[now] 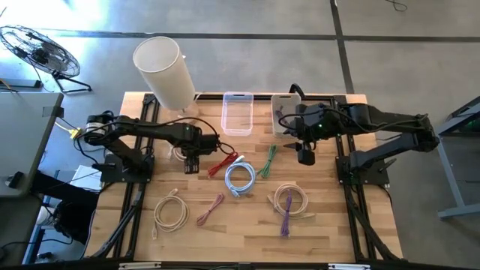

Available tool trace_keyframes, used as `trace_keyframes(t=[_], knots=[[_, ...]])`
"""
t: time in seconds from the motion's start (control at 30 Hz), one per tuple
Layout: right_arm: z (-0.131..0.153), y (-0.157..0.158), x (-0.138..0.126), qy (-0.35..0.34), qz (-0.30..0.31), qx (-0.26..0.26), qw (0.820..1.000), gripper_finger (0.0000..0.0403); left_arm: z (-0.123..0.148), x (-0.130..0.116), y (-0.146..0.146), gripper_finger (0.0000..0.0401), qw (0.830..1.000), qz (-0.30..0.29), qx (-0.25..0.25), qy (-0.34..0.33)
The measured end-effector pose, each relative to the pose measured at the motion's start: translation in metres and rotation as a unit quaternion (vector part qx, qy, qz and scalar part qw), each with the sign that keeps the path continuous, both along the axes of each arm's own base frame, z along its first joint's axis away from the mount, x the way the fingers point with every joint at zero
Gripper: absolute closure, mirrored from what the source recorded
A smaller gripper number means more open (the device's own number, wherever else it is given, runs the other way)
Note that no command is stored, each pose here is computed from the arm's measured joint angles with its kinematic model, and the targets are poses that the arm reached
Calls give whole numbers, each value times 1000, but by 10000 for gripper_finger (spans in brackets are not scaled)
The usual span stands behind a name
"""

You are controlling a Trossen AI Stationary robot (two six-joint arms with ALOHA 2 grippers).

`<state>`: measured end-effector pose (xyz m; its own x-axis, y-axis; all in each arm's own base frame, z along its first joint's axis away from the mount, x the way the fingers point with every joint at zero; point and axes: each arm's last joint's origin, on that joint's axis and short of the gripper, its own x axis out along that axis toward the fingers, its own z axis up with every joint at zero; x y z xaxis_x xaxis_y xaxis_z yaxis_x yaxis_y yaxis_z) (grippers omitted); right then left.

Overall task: Pick & Place USB Port
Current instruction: Put the top light yellow hdmi cable into the transparent bin

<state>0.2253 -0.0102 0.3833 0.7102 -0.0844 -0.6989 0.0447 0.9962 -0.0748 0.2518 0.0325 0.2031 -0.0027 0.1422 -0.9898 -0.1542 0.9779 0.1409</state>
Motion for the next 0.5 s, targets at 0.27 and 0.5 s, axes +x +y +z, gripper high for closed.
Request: trace_keyframes(t=[0.27, 0.5], knots=[[0, 0, 0, 4, 0, 0, 1000, 206, -7, -5, 9, 208, 997, 75, -12, 2], [-1, 0, -1, 7, 1, -1, 1000, 206, -24, -9, 7, 208, 998, 49, -33, -9]])
